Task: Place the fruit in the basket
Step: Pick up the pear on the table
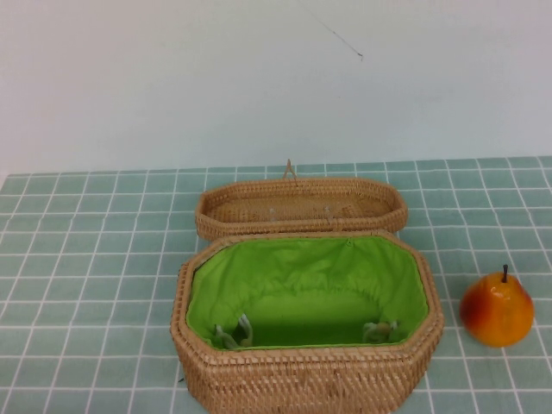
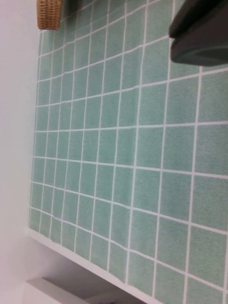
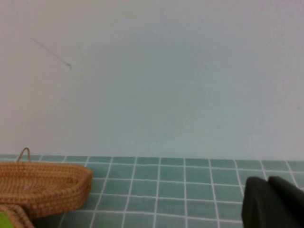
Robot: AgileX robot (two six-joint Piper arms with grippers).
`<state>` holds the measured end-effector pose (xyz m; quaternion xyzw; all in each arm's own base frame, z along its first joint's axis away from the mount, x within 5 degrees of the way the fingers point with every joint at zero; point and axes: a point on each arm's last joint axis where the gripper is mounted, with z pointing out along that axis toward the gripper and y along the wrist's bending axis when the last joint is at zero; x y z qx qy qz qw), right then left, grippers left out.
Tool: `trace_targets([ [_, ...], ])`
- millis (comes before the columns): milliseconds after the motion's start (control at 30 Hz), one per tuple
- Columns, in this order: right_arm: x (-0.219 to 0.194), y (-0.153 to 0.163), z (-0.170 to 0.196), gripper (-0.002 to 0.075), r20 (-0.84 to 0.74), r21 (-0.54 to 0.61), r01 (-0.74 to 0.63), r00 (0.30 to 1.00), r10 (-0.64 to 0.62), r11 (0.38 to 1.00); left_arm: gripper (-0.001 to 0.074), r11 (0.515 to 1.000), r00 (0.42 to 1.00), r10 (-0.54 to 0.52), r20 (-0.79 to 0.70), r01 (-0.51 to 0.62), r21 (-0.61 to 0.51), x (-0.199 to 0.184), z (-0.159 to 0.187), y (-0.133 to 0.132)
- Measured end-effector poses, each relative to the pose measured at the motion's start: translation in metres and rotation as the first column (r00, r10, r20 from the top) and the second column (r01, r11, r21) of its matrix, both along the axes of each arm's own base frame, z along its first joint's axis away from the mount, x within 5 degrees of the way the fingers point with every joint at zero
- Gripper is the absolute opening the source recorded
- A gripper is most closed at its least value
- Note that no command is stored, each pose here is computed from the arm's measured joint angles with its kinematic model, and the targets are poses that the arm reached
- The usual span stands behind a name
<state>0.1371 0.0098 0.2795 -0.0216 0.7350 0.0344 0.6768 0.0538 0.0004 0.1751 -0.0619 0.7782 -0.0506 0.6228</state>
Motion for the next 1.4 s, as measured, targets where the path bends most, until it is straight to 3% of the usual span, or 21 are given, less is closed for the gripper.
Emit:
trace_targets([
  [100,0.011,0.008,-0.001,-0.0003,0.034,-0.037,-0.064,0.997,0.065,0.997,0.0,1.0,1.0,0.0,0.0,0.0,0.0,0.0,0.0,0.0],
  [200,0.021,0.016,-0.002,-0.0002,0.068,-0.002,-0.118,0.991,0.118,0.993,0.0,1.0,1.0,0.0,0.0,0.0,0.0,0.0,0.0,0.0],
  [333,0.033,0.024,-0.012,-0.0003,0.032,-0.016,-0.185,0.982,0.185,0.983,0.0,1.0,1.0,0.0,0.0,0.0,0.0,0.0,0.0,0.0],
  [633,0.047,0.047,-0.029,0.002,0.015,-0.123,-0.421,0.905,0.426,0.899,0.0,1.0,1.0,0.0,0.0,0.0,0.004,0.0,0.0,0.0],
  [733,0.053,0.049,-0.04,0.0111,-0.033,-0.091,-0.431,0.902,0.43,0.898,0.0,1.0,1.0,0.0,0.0,0.0,0.004,0.0,0.0,0.0],
  [800,0.057,0.05,-0.046,0.0213,-0.055,-0.064,-0.438,0.899,0.435,0.897,0.0,1.0,1.0,0.0,0.0,0.0,0.004,0.0,0.0,0.0],
  [833,0.059,0.051,-0.048,0.0129,-0.059,-0.056,-0.443,0.896,0.44,0.895,0.0,1.0,1.0,0.0,0.0,0.0,0.004,0.0,0.0,0.0],
  [867,0.061,0.051,-0.049,0.0308,-0.061,-0.048,-0.447,0.894,0.445,0.893,0.0,1.0,1.0,0.0,0.0,0.0,0.004,0.0,0.0,0.0],
  [900,0.063,0.052,-0.052,0.0222,-0.066,-0.037,-0.45,0.892,0.447,0.893,0.0,1.0,1.0,0.0,0.0,0.0,0.004,0.0,0.0,0.0],
  [933,0.064,0.052,-0.055,0.0373,-0.076,-0.029,-0.448,0.892,0.445,0.893,0.0,1.0,1.0,0.0,0.0,0.0,0.004,0.0,0.0,0.0],
  [1167,0.079,0.049,-0.08,0.0384,-0.178,0.064,-0.384,0.904,0.389,0.921,0.0,1.0,1.0,0.0,0.0,0.0,0.0,0.0,0.0,0.0],
  [1400,0.091,0.047,-0.091,0.0383,-0.154,0.078,-0.337,0.926,0.345,0.938,0.0,1.0,1.0,0.0,0.0,0.0,0.0,0.0,0.0,0.0],
])
